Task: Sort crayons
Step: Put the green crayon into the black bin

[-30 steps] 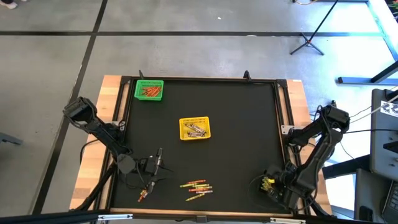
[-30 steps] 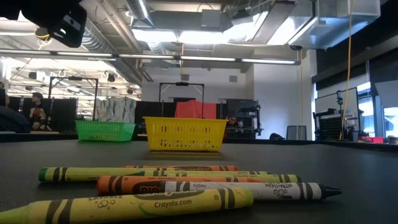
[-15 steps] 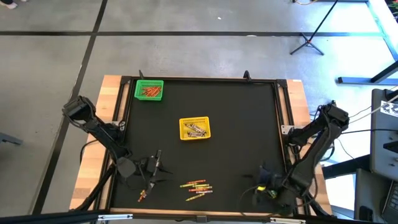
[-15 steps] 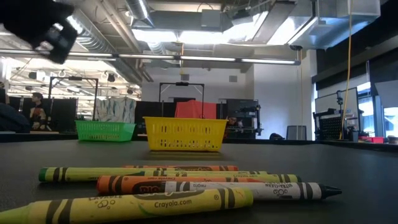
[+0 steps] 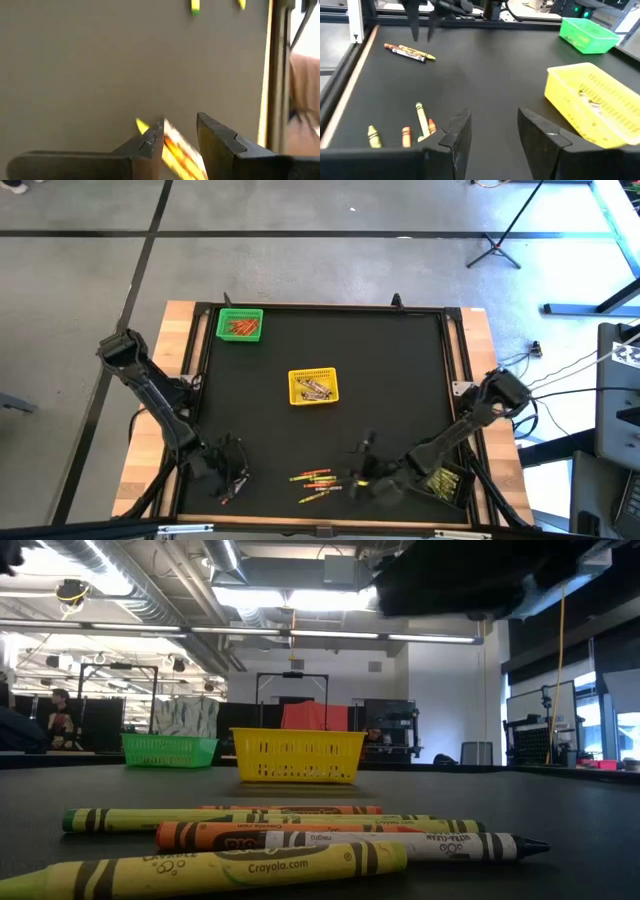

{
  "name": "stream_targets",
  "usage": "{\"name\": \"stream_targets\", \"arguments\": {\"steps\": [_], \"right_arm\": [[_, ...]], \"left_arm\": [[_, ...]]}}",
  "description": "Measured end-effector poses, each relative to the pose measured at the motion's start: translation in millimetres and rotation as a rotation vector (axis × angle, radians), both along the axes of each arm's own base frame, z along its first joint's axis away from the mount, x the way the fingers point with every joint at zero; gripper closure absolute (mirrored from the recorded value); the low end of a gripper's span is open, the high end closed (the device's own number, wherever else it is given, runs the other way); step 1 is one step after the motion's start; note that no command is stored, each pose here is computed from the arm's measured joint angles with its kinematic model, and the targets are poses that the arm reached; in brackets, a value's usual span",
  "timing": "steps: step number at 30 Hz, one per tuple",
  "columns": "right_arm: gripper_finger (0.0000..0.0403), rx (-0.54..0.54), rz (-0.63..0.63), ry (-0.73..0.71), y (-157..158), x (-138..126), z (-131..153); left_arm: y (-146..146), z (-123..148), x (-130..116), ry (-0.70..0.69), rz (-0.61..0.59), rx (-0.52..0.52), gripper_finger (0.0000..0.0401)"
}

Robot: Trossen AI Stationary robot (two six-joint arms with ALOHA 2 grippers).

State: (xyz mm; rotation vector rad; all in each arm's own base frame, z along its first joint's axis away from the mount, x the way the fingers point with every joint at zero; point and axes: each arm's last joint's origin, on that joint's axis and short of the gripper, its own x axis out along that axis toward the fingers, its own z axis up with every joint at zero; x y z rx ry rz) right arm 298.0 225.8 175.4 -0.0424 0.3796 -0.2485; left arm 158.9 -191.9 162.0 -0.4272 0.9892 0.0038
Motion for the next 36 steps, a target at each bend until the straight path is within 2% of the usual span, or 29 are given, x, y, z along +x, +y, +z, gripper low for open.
{"name": "stream_targets", "arguments": {"steps": [4,9,16,29,36], "right_arm": [[0.0246,0.013,0.016,-0.014,-4.0,17.0,-17.7],[0.0246,0.033,0.045,-0.014,-3.3,23.8,-30.3],[0.0246,0.027,0.052,-0.014,-1.8,23.9,-32.8],[0.0246,0.027,0.052,-0.012,-1.8,23.8,-32.9],[0.0246,0.029,0.052,-0.015,-1.7,23.9,-32.7]], "left_arm": [[-8.0,11.8,-5.2,0.12,0.085,-0.086,0.0301],[-15.2,6.4,-12.0,0.211,0.174,-0.171,0.0301],[-20.9,-12.8,-12.2,0.302,0.213,-0.149,0.0301],[-21.7,-15.9,-11.2,0.295,0.232,-0.142,0.0301],[-23.6,-27.6,-10.5,0.332,0.239,-0.109,0.0301]]}}
